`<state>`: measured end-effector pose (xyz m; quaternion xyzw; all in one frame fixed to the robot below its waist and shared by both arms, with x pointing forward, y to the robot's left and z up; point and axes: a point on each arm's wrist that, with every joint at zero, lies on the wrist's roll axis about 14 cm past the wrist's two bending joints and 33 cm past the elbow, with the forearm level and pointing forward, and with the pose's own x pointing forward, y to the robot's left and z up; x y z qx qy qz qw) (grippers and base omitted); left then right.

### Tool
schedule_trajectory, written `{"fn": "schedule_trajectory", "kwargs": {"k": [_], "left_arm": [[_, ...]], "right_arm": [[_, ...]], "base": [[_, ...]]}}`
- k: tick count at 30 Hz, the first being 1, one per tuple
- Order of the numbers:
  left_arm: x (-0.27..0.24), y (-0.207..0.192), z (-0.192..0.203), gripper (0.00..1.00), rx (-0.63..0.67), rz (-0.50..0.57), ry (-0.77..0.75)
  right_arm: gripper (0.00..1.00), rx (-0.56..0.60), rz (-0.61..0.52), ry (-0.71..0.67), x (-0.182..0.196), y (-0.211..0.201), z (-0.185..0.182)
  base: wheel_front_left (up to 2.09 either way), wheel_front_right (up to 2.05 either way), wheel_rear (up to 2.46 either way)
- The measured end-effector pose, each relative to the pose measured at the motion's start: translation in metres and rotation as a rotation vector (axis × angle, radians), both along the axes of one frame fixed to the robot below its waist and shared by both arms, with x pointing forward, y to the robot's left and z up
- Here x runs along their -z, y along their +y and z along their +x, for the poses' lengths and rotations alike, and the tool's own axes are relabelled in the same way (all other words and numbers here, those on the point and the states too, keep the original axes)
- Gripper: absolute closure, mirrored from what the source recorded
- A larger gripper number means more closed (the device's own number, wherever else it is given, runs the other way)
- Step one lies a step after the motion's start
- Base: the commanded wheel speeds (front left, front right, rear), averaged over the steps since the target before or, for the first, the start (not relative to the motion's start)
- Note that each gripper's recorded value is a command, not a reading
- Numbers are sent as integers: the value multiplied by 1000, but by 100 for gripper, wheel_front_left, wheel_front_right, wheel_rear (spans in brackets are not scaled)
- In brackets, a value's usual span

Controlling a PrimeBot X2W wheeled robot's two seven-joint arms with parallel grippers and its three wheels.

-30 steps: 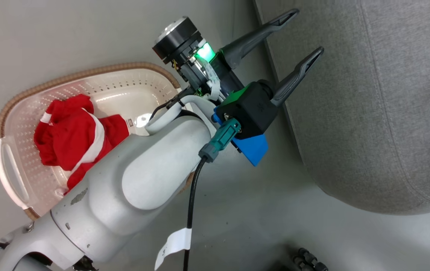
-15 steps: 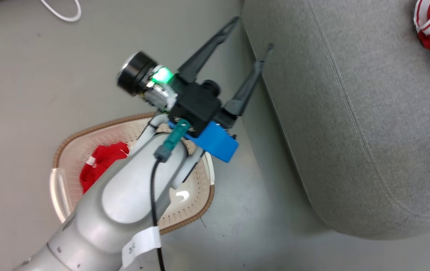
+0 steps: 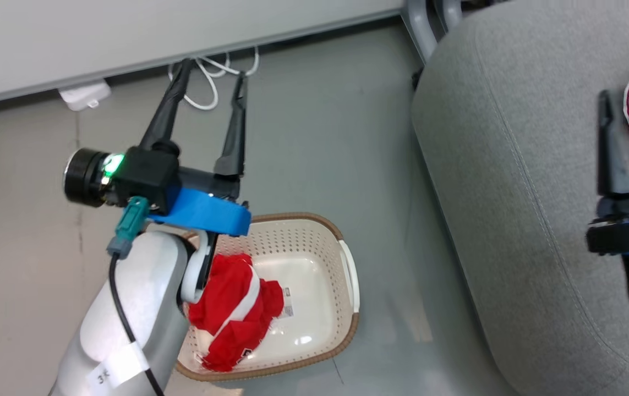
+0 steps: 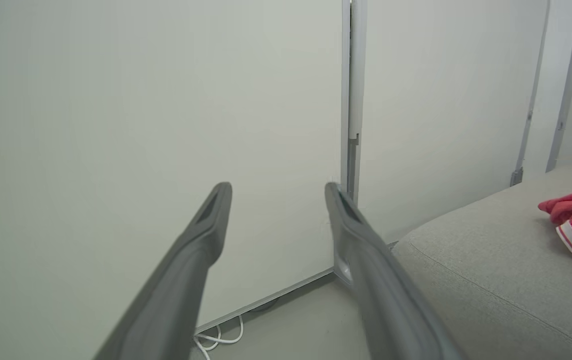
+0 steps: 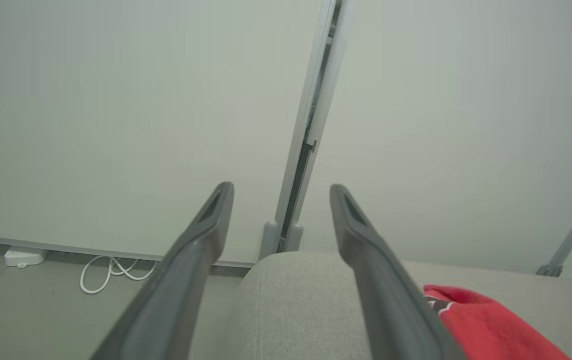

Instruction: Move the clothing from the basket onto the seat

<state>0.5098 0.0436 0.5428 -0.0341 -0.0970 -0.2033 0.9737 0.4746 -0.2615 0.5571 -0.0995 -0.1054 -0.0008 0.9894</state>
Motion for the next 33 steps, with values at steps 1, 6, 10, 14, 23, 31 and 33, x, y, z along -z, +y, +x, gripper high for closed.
{"fn": "schedule_trajectory", "kwargs": {"k": [1,6,10,14,23,31,33], "left_arm": [[-2,8,-3,0,-24,-2,-2],[-10,44,-21,0,-121,-4,-9],[-10,68,-39,0,-182,-12,0],[-12,90,-57,0,-241,-24,1],[-3,117,-96,0,-304,-40,26],[12,126,-117,0,-325,-46,68],[15,128,-122,0,-329,-47,76]], "right_arm": [[0,-25,9,-3,-1,10,1],[0,-127,54,-18,-9,53,-1],[0,-173,88,-20,-11,74,-8],[0,-201,119,-4,-7,90,-21],[0,-186,172,33,7,93,-50],[0,-167,208,73,23,93,-68],[0,-165,217,92,30,95,-72]], "base": [[0,0,0],[0,0,0],[0,0,0],[0,0,0],[0,0,0],[0,0,0],[0,0,0]]}}
